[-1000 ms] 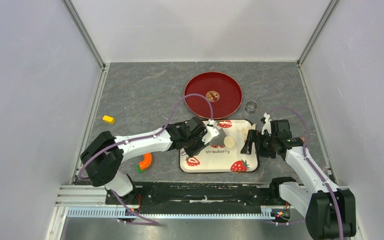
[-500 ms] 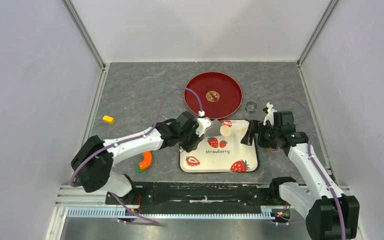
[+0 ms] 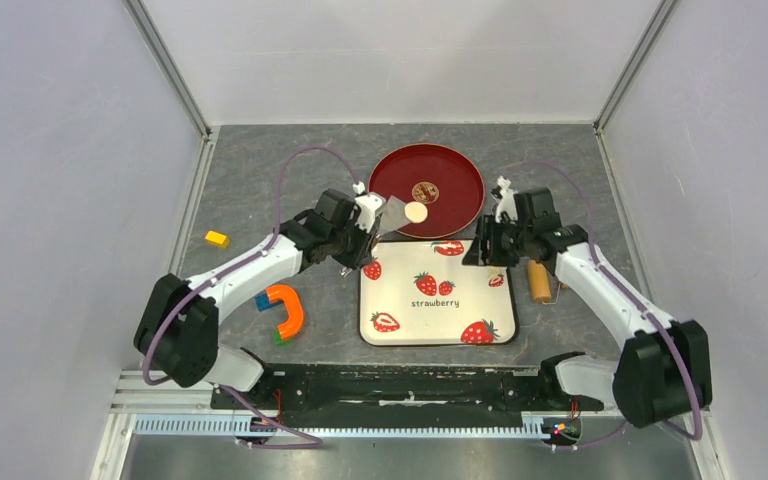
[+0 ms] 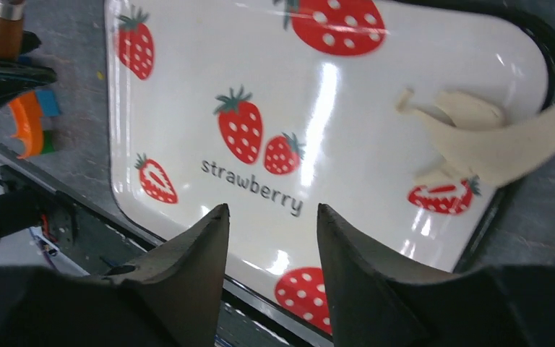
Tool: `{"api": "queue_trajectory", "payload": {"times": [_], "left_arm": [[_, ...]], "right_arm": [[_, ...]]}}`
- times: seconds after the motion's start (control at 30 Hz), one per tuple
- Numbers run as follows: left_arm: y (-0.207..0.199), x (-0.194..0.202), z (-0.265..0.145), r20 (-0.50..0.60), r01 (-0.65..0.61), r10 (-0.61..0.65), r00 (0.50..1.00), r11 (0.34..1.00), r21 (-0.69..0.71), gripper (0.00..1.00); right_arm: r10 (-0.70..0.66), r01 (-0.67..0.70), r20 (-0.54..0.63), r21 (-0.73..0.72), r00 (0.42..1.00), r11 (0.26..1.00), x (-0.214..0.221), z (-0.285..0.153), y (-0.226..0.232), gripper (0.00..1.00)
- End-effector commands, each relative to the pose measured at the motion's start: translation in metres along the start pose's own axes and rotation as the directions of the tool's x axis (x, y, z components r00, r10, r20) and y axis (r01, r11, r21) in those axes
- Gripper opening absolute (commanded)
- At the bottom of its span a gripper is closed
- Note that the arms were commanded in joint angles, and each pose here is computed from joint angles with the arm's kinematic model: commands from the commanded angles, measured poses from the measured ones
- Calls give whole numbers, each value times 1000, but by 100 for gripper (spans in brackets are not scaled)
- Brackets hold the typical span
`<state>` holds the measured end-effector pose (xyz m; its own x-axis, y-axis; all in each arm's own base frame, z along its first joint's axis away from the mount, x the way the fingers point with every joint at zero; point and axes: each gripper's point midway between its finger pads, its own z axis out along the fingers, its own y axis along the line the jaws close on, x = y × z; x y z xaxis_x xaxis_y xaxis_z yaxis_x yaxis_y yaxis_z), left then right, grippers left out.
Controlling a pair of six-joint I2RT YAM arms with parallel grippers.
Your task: Roll out the dumpling wrappers from the dough
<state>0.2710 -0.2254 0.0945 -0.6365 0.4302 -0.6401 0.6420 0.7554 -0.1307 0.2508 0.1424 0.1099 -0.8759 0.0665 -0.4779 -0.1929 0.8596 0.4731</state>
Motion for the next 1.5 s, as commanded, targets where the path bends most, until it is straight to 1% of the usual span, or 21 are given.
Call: {"api": "queue_trajectory", "payload": {"times": [0.0, 0.03, 0.07, 0.13, 0.2, 0.23, 0.4, 0.57, 0.6, 0.83, 1.07, 1.27, 1.47], "left_arm": [[16, -51, -5, 91, 15, -11, 996, 999, -42, 2], [23, -55, -2, 81, 15, -9, 997, 998, -65, 2], [28, -57, 1, 71, 15, -9, 997, 996, -83, 2], [35, -65, 6, 54, 9, -3, 999, 994, -110, 2], [42, -74, 12, 36, -7, 11, 999, 992, -125, 2], [44, -76, 16, 26, -6, 10, 1000, 991, -133, 2], [56, -91, 35, -6, -2, 1, 1000, 985, -174, 2], [64, -96, 52, -63, -28, 16, 998, 982, -187, 2], [69, -99, 53, -67, -32, 18, 998, 977, -210, 2], [74, -94, 73, -128, -58, 31, 991, 976, -212, 2], [76, -92, 87, -160, -78, 44, 986, 974, -215, 2], [70, -95, 97, -179, -117, 78, 981, 969, -216, 2], [65, -97, 104, -191, -126, 86, 978, 970, -209, 2]], "right_arm": [[-77, 84, 106, -68, 991, 994, -60, 7, 38, 40], [-81, 90, 112, -81, 990, 993, -68, 9, 43, 29], [-89, 102, 128, -94, 988, 990, -80, 10, 50, 20], [-102, 120, 157, -110, 982, 987, -101, 12, 61, 8], [-107, 129, 170, -120, 980, 984, -120, 20, 68, 1], [-112, 136, 182, -128, 977, 982, -130, 21, 73, 0], [-101, 140, 206, -184, 973, 973, -164, 45, 89, 0], [-97, 141, 215, -202, 972, 969, -184, 74, 97, 0], [-98, 142, 213, -202, 972, 969, -187, 80, 97, 0], [-95, 129, 199, -167, 975, 977, -201, 121, 92, 0], [-75, 97, 167, -131, 983, 987, -201, 159, 77, 0], [-62, 79, 175, -89, 983, 993, -205, 178, 64, 0], [-47, 57, 174, -53, 984, 997, -208, 194, 52, 0]]}}
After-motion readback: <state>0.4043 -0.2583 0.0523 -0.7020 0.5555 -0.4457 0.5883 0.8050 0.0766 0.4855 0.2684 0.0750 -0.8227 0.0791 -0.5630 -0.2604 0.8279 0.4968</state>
